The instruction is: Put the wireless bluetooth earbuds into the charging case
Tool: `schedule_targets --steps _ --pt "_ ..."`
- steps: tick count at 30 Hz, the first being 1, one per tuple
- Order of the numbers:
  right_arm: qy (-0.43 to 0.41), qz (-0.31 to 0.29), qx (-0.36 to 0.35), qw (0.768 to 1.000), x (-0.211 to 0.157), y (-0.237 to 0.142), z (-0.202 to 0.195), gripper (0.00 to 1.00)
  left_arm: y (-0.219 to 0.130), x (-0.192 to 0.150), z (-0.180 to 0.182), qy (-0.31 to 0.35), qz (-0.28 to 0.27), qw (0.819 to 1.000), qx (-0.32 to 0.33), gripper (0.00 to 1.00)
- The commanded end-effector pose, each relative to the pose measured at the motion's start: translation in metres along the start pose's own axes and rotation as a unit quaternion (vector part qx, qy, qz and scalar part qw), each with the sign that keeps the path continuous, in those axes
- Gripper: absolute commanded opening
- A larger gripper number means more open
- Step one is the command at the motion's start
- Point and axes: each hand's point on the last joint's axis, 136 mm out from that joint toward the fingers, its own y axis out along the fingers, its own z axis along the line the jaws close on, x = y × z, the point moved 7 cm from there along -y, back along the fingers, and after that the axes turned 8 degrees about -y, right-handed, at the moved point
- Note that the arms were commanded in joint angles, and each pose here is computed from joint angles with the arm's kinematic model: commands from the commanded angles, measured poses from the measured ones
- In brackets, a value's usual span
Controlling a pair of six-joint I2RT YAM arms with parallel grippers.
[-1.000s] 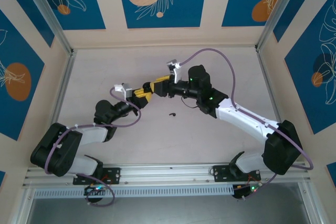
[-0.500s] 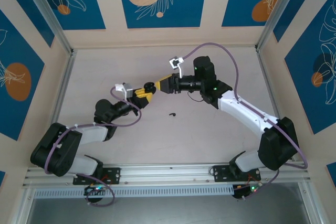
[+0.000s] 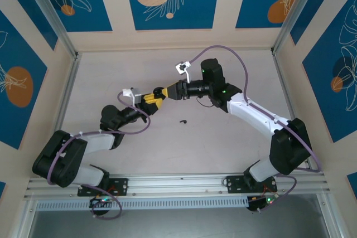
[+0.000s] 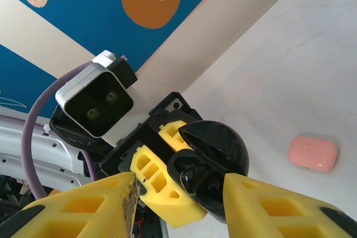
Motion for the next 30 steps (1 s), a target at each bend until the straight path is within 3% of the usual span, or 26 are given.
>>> schedule_targets --steps 1,13,30 --pt "-0.003 0.002 0.02 1.0 0.008 0.005 0.007 0.45 0.005 0.01 -0.008 0.019 -0.014 0.999 -0.028 0.0" --pt "0.005 0.025 0.023 0.999 0.002 0.013 0.008 0.41 0.005 0.009 -0.004 0.019 -0.017 1.0 -0.016 0.0" --pt "0.023 0.041 -0.01 0.999 -0.009 0.017 0.007 0.28 0.003 0.009 0.0 0.03 -0.019 0.999 0.013 0.0"
